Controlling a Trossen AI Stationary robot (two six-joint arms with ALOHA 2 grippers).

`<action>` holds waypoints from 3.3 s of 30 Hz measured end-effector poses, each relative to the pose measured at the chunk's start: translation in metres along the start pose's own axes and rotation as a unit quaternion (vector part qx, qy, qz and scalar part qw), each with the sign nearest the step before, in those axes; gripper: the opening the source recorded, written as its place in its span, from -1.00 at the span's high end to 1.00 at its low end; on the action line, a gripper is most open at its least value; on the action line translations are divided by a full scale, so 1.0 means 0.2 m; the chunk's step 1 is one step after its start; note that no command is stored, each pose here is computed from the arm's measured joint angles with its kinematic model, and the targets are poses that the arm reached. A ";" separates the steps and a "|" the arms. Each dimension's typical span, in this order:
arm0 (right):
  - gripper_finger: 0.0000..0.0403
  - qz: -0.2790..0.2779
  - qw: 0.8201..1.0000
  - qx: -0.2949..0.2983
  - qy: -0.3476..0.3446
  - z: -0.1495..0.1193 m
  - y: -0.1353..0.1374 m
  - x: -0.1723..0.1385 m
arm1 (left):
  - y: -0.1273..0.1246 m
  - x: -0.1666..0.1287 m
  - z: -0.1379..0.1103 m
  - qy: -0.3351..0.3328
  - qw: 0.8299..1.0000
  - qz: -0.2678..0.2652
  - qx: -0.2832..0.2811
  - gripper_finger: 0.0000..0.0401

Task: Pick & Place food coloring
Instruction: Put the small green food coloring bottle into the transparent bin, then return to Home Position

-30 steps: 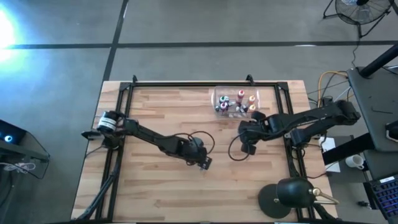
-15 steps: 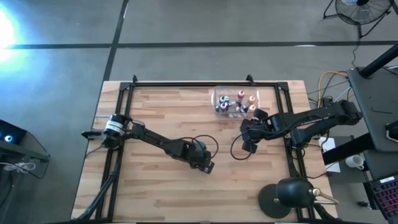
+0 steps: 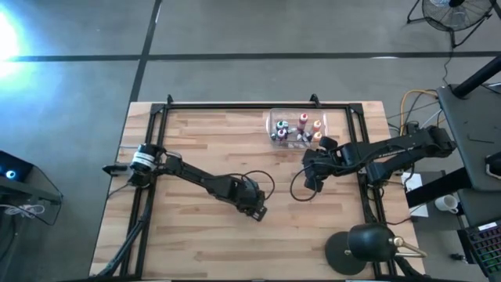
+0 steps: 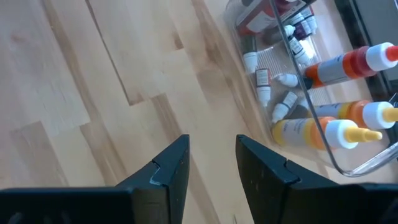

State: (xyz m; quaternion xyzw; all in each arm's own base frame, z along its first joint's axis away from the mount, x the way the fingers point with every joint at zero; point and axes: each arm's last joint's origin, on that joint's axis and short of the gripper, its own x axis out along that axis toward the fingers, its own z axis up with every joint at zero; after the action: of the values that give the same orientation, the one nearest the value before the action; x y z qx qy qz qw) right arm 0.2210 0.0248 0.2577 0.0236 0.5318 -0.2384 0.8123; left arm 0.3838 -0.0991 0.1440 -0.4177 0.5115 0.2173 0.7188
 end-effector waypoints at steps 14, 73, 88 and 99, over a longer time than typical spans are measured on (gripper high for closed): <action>0.39 -0.025 0.983 0.153 -0.101 -0.12 -0.10 -0.24 | 0.14 -0.35 0.50 -0.201 0.978 -0.022 0.049 0.78; 0.39 0.088 0.941 0.084 -0.316 -0.02 -0.41 -0.91 | 0.44 -1.43 0.16 -0.409 0.864 -0.257 0.140 0.17; 0.39 0.170 0.912 0.200 -0.316 -0.31 -0.56 -0.77 | 0.87 -1.05 -0.12 -0.523 0.769 -0.355 0.092 0.17; 0.39 0.240 0.860 0.208 -0.400 -0.61 -0.67 -0.70 | 1.07 -1.09 -0.25 -0.554 0.742 -0.360 0.115 0.17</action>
State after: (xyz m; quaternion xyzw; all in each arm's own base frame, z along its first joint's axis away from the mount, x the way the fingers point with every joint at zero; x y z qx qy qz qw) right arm 0.0167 -0.0082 0.3556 0.2210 0.0771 -0.1301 0.9635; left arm 0.1135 0.0043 0.2569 -0.2912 -0.1434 0.0753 0.9428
